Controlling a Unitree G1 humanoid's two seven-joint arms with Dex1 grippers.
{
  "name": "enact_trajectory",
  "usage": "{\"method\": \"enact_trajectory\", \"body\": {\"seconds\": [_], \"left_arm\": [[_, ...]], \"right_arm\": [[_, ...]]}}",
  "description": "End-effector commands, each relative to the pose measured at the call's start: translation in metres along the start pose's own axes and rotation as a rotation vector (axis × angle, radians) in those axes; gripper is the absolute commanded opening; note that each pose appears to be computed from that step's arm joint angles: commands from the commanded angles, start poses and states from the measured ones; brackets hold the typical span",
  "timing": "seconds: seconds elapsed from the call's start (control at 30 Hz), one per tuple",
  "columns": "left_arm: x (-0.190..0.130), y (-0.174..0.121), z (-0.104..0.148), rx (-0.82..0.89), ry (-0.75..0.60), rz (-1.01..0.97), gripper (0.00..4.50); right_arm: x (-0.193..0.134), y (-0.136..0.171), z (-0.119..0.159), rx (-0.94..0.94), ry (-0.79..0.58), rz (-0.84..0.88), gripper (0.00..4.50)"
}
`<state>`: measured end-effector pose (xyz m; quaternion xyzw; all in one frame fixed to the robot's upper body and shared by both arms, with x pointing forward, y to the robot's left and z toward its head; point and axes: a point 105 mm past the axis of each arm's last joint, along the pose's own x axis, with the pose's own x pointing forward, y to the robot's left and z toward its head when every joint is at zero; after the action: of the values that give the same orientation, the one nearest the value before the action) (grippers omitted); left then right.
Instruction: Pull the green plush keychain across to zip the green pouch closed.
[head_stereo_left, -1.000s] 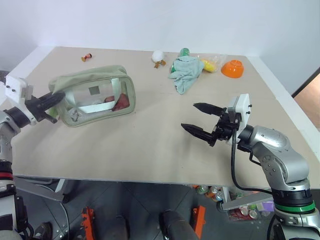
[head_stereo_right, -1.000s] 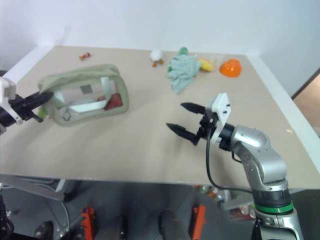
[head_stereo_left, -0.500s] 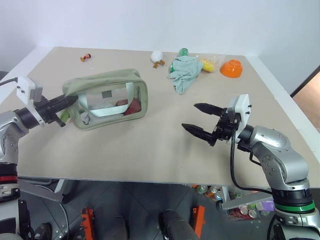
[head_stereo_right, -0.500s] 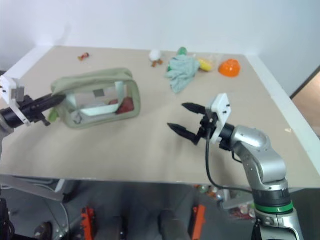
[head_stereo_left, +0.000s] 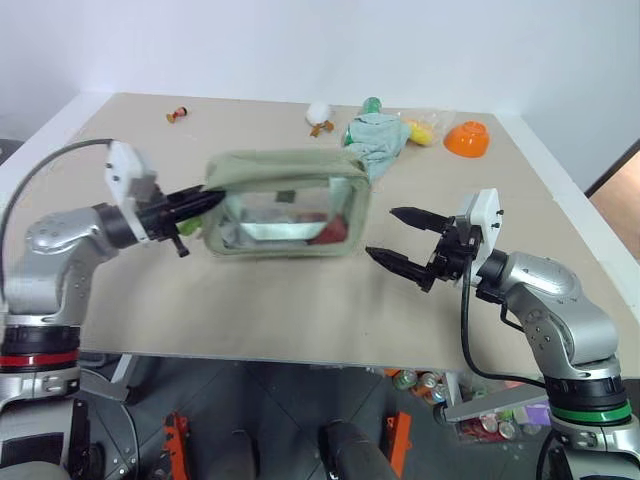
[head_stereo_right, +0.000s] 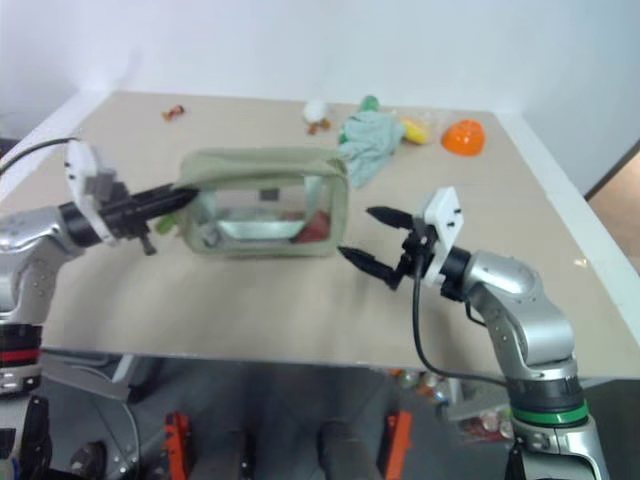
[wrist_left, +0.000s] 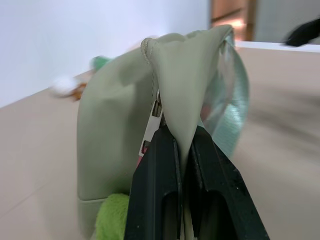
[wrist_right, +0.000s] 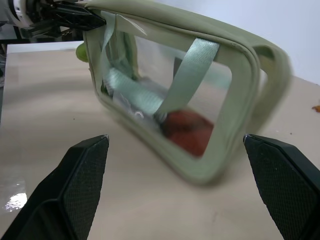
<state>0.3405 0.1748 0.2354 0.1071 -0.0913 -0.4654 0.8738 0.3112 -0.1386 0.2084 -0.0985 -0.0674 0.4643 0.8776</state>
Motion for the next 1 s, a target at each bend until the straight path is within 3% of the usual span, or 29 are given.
{"method": "enact_trajectory", "body": {"seconds": [0.03,0.3,0.6,0.97,1.0], "left_arm": [[0.014,-0.014,0.01,0.062,-0.027,-0.069,0.06],[0.03,-0.028,-0.022,0.095,0.049,-0.118,0.06],[0.024,-0.023,-0.023,0.102,0.066,-0.128,0.06],[0.018,-0.017,-0.02,0.087,0.077,-0.158,0.06],[0.018,-0.016,-0.02,0.076,0.078,-0.156,0.4]], "right_arm": [[-0.009,-0.008,0.013,-0.054,-0.023,-0.051,4.5],[-0.02,-0.01,0.012,-0.059,-0.008,-0.101,4.5],[-0.036,-0.021,0.019,-0.09,-0.013,-0.148,4.5],[-0.015,-0.021,0.022,-0.1,-0.032,-0.066,4.5],[-0.013,-0.021,0.023,-0.104,-0.034,-0.062,4.5]]}}
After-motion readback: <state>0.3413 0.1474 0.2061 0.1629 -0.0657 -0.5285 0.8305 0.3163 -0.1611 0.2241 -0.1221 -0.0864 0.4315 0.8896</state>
